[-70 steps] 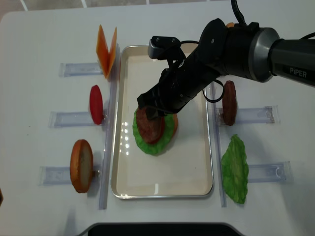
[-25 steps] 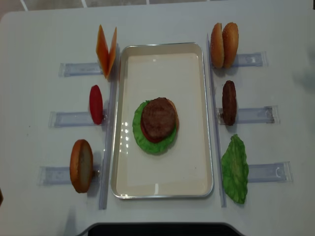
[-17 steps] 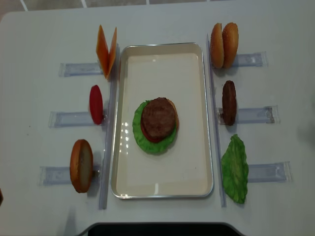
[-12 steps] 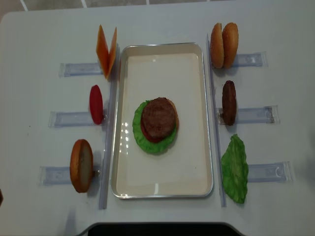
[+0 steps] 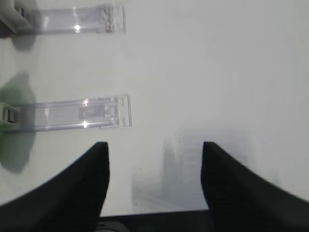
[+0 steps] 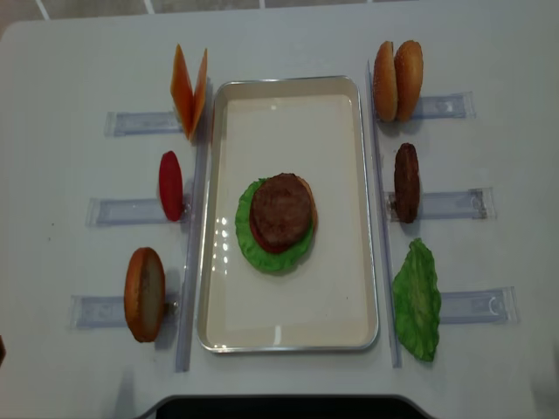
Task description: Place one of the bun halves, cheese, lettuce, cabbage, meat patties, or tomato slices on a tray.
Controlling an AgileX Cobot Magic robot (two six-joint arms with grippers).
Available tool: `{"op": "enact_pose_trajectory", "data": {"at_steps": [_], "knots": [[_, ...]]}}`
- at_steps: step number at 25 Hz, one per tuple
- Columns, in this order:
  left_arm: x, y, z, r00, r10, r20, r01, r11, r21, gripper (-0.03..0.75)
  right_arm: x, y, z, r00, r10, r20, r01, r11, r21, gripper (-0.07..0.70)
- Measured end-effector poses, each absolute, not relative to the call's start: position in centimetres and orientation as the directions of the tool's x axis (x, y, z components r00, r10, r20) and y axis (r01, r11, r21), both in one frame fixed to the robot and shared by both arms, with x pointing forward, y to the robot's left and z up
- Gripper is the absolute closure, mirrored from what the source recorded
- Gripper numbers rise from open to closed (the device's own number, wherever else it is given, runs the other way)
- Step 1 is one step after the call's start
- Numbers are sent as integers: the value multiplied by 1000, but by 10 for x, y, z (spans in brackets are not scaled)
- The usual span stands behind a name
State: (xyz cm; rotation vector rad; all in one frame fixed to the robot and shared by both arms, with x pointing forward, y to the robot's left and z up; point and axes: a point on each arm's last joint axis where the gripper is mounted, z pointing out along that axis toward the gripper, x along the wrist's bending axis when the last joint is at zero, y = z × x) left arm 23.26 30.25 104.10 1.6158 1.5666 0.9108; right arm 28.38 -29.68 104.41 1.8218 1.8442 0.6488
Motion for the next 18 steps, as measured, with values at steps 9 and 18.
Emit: {"op": "enact_pose_trajectory", "data": {"at_steps": [9, 18], "knots": [[233, 303, 1041, 22, 1000, 16, 508, -25, 861, 722, 231, -290, 1049, -30, 1000, -8, 519, 22, 855, 230], [233, 303, 1041, 22, 1000, 16, 508, -25, 861, 722, 229, -289, 1048, -30, 1000, -10, 506, 23, 862, 230]]}}
